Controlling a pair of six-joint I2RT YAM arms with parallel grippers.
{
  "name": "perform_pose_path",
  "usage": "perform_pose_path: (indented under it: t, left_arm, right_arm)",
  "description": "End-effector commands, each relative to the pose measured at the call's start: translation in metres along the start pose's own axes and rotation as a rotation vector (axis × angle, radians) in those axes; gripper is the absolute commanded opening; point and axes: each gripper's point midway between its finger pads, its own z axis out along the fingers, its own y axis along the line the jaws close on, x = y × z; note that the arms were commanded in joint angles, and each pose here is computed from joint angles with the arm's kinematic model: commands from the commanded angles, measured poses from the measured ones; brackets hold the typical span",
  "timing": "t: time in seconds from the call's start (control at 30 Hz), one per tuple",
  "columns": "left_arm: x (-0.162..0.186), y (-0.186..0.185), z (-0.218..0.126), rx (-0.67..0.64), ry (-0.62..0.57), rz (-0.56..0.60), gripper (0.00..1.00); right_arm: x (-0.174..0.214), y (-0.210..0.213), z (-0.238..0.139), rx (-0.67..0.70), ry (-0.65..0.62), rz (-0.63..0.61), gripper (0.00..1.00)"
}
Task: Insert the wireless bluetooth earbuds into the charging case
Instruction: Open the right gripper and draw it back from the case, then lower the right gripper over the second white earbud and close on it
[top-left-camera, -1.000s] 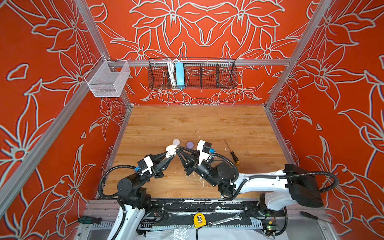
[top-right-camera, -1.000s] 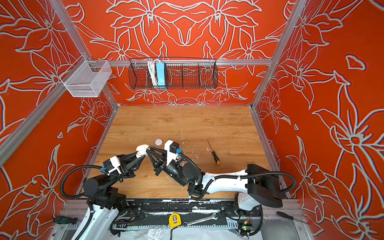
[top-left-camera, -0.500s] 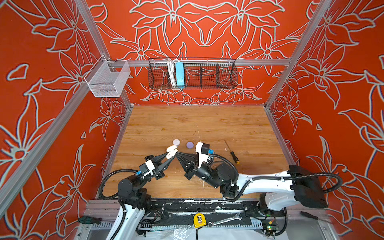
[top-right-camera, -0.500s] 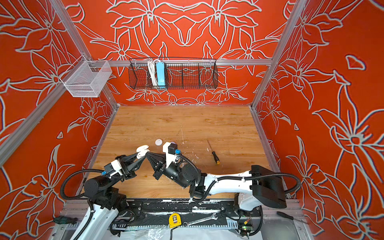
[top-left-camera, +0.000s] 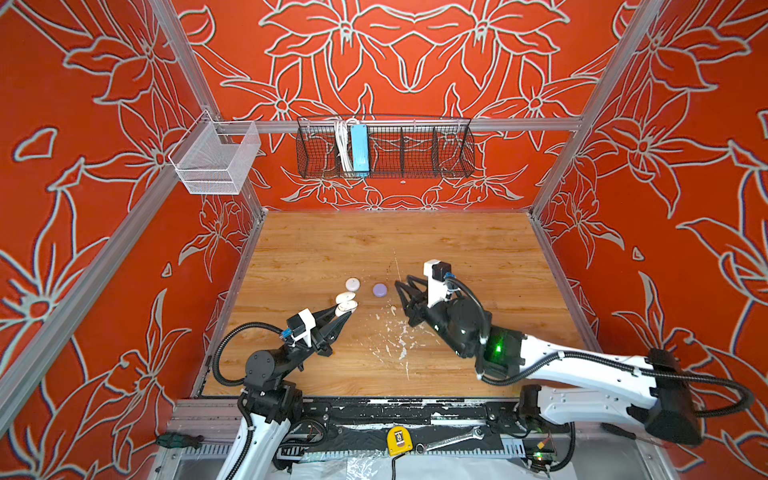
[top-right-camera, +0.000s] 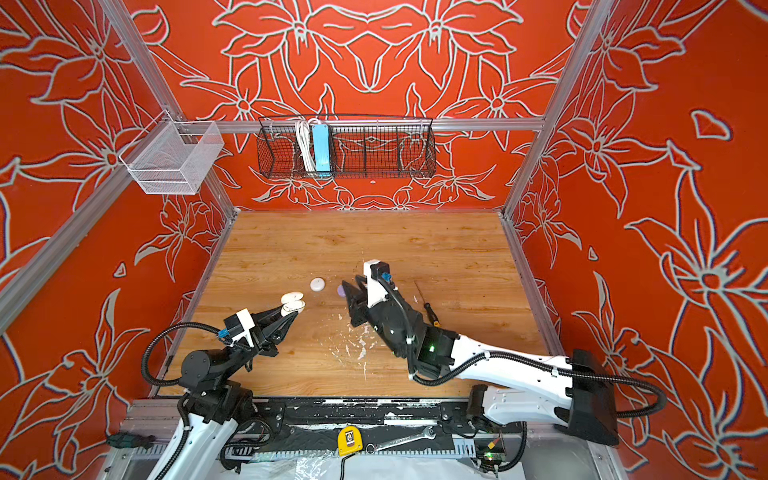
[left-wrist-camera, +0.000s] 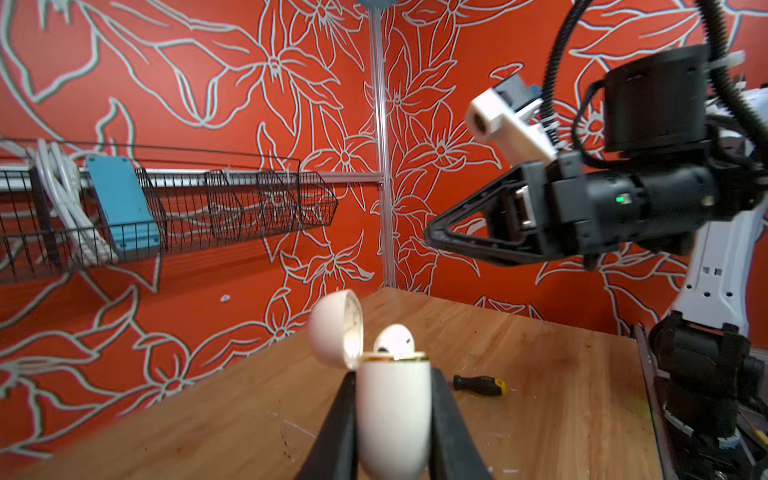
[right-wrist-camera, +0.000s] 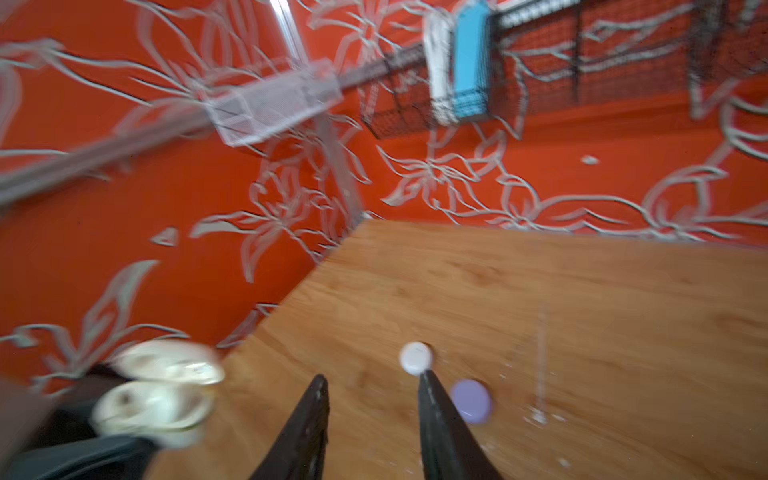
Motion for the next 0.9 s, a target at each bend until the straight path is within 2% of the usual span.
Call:
perform_pose_path:
  t: [0.0,0.07,0.2,0.37,0.67,0.87]
  left_arm:
    - [0.019,0.012,-0.006,-0.09,0.058,-0.086,0.0]
    - [0.028,0.014,-0.008,-0.109,0.1,-0.101,0.0]
    - [0.035,-0.003,-0.01,-0.018,0.151,-0.083,0.0]
    - [0.036,-0.013,-0.011,0.036,0.161,-0.076,0.0]
    - [0.037,-0.014,-0.011,0.043,0.171,-0.082,0.0]
    - [0.036,-0.015,-0.011,0.048,0.165,-0.081,0.0]
  right_arm:
    - [0.071,-0.049,0.017,0.155,0.296,-0.037,0.44]
    - [0.093,-0.057,0.032,0.194,0.411,-0.073,0.48]
    - [0.138,-0.058,0.062,0.199,0.66,-0.101,0.48]
    - [0.172,-0.05,0.086,0.191,0.852,-0.125,0.51]
    - [0.207,-0.066,0.094,0.274,1.014,-0.202,0.54]
    - [0.221,-0.073,0.093,0.292,1.049,-0.208,0.54]
